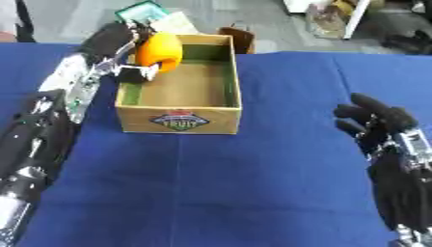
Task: Pick up objects on the table and place them in the box.
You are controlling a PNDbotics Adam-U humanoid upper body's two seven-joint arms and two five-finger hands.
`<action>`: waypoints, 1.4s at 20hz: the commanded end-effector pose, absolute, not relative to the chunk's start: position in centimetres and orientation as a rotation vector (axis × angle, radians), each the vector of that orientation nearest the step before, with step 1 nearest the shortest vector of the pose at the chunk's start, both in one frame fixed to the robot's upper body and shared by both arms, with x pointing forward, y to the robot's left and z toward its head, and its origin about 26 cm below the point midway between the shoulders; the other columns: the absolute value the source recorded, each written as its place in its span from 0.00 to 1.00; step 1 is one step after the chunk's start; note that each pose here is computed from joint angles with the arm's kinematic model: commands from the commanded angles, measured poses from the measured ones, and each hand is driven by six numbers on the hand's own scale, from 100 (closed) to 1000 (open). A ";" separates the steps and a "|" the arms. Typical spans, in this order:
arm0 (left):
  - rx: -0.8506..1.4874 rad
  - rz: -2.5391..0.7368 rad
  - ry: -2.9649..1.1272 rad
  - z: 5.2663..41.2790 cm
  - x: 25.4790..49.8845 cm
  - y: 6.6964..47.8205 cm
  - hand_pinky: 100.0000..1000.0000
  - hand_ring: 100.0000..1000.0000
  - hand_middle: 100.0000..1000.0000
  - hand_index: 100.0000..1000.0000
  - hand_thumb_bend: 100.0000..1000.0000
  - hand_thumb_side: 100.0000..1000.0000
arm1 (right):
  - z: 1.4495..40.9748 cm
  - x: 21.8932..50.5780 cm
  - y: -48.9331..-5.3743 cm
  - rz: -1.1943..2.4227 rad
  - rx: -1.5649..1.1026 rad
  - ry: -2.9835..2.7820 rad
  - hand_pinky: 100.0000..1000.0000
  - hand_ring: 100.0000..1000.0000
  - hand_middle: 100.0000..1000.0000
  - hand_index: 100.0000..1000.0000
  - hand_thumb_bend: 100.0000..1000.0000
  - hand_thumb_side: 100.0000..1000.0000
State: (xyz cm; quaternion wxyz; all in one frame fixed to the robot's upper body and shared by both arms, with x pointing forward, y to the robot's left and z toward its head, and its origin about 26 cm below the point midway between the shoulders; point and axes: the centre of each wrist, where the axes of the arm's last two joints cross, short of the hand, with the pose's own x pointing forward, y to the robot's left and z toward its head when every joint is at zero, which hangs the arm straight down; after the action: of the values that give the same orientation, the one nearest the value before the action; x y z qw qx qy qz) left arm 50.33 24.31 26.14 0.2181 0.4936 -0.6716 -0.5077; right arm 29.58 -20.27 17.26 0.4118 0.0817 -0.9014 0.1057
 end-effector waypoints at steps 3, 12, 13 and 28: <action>1.410 -1.412 -1.897 27.3 50.5 23.6 0.27 0.33 0.32 0.49 0.00 0.21 | 18.0 29.3 -19.9 0.278 0.241 -2.289 0.86 0.89 0.65 0.85 0.00 1.00; 1.480 -1.622 -1.593 26.3 50.8 23.7 0.42 0.50 0.50 0.75 0.00 0.14 | 17.8 29.3 -19.9 0.276 0.241 -2.278 0.86 0.89 0.65 0.85 0.00 1.00; 1.487 -1.638 -1.562 26.4 50.8 23.6 0.42 0.50 0.50 0.75 0.00 0.14 | 17.8 29.3 -19.9 0.275 0.242 -2.278 0.86 0.89 0.65 0.85 0.00 1.00; 1.592 -1.492 -1.706 29.1 49.5 23.1 0.54 0.66 0.69 0.93 0.43 0.76 | 17.5 29.2 -20.0 0.267 0.230 -2.258 0.86 0.89 0.65 0.85 0.00 1.00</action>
State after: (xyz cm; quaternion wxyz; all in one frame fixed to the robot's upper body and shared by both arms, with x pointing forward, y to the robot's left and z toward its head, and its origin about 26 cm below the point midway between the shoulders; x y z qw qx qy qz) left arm 49.95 23.18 27.17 0.2037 0.5544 -0.5871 -0.5535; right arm 29.36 -19.81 16.74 0.4262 0.0954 -0.8936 0.1034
